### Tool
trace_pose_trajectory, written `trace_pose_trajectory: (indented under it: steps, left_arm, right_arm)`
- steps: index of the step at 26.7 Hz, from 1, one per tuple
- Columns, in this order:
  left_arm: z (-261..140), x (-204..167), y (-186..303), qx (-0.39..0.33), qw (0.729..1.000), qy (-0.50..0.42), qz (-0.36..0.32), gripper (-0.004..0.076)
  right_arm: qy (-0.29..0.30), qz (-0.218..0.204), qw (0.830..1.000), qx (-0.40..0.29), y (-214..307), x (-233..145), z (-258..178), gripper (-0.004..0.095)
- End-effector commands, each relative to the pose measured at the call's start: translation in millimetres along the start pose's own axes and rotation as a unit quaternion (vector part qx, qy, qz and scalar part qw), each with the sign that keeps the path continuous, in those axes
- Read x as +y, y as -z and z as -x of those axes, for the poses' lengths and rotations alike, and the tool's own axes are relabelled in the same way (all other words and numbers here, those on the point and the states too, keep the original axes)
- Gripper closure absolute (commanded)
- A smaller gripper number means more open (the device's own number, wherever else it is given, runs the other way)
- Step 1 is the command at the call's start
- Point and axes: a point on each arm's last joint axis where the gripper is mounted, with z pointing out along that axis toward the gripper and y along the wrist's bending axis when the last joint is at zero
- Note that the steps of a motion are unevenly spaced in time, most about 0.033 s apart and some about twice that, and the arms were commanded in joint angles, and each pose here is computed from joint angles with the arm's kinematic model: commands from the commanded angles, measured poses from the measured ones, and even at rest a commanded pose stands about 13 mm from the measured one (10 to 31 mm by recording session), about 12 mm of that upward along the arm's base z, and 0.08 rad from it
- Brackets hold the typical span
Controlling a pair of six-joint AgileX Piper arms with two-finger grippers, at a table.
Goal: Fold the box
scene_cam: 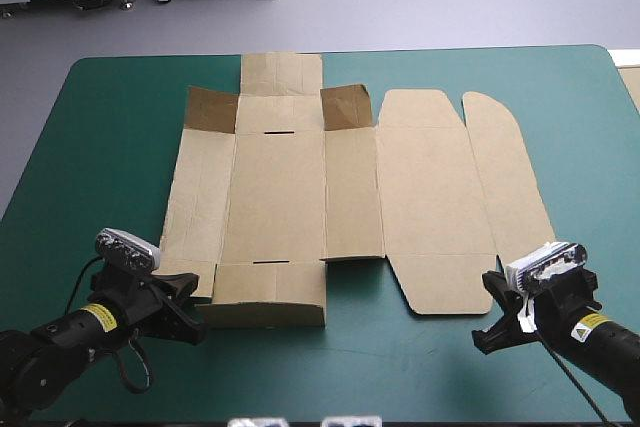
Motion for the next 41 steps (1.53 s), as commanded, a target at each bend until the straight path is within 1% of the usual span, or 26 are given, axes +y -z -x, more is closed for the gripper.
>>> trace_pose_trajectory:
  steps: [1,20,24,26,30,32,34,36,37,38,39,40,41]
  left_arm:
    - [11.4,-1.2,4.0,-0.039,0.999,0.007,-0.003,0.0733]
    - [13.4,-1.6,4.6,-0.040,0.999,0.013,-0.004,0.0733]
    - [33.7,-1.9,1.2,-0.033,0.999,0.015,-0.007,0.0732]
    - [51.4,-1.7,-5.8,-0.019,1.000,0.017,-0.009,0.0731]
    - [83.9,2.5,-36.1,0.023,1.000,0.010,-0.007,0.0730]
    - [99.2,5.0,-55.4,0.042,0.999,0.004,-0.008,0.0709]
    - [117.4,8.2,-77.4,0.070,0.997,0.003,-0.021,0.0706]
    - [129.3,14.8,-90.3,0.078,0.995,0.004,-0.064,0.0707]
    - [137.0,22.1,-88.2,0.051,0.993,0.020,-0.104,0.0707]
    - [139.7,28.6,-84.7,0.033,0.991,0.035,-0.124,0.0707]
    - [141.6,47.9,-74.8,0.009,0.987,0.061,-0.151,0.0707]
    - [140.5,58.4,-68.5,0.003,0.984,0.076,-0.163,0.0708]
    - [134.0,78.5,-55.9,0.009,0.980,0.098,-0.173,0.0708]
  right_arm:
    - [-0.003,-0.006,0.999,-0.038,4.0,-0.8,11.8,0.0926]
    - [-0.003,-0.006,0.999,-0.038,4.0,-0.8,11.8,0.0926]
    - [-0.003,-0.006,0.999,-0.038,4.0,-0.8,11.8,0.0927]
    - [-0.003,-0.006,0.999,-0.038,4.0,-0.8,11.8,0.0926]
    - [-0.003,-0.006,0.999,-0.038,4.0,-0.8,11.8,0.0926]
    - [-0.003,-0.006,0.999,-0.038,4.0,-0.8,11.8,0.0926]
    - [-0.003,-0.006,0.999,-0.038,4.0,-0.8,11.8,0.0926]
    - [-0.001,-0.007,0.999,-0.038,4.0,-0.8,11.8,0.0926]
    - [-0.001,-0.007,0.999,-0.038,4.0,-0.8,11.8,0.0926]
    - [-0.001,-0.007,0.999,-0.038,4.0,-0.8,11.8,0.0926]
    - [-0.001,-0.007,0.999,-0.038,4.0,-0.8,11.8,0.0926]
    - [-0.001,-0.007,0.999,-0.038,4.0,-0.8,11.8,0.0926]
    - [-0.001,-0.007,0.999,-0.038,4.0,-0.8,11.8,0.0926]
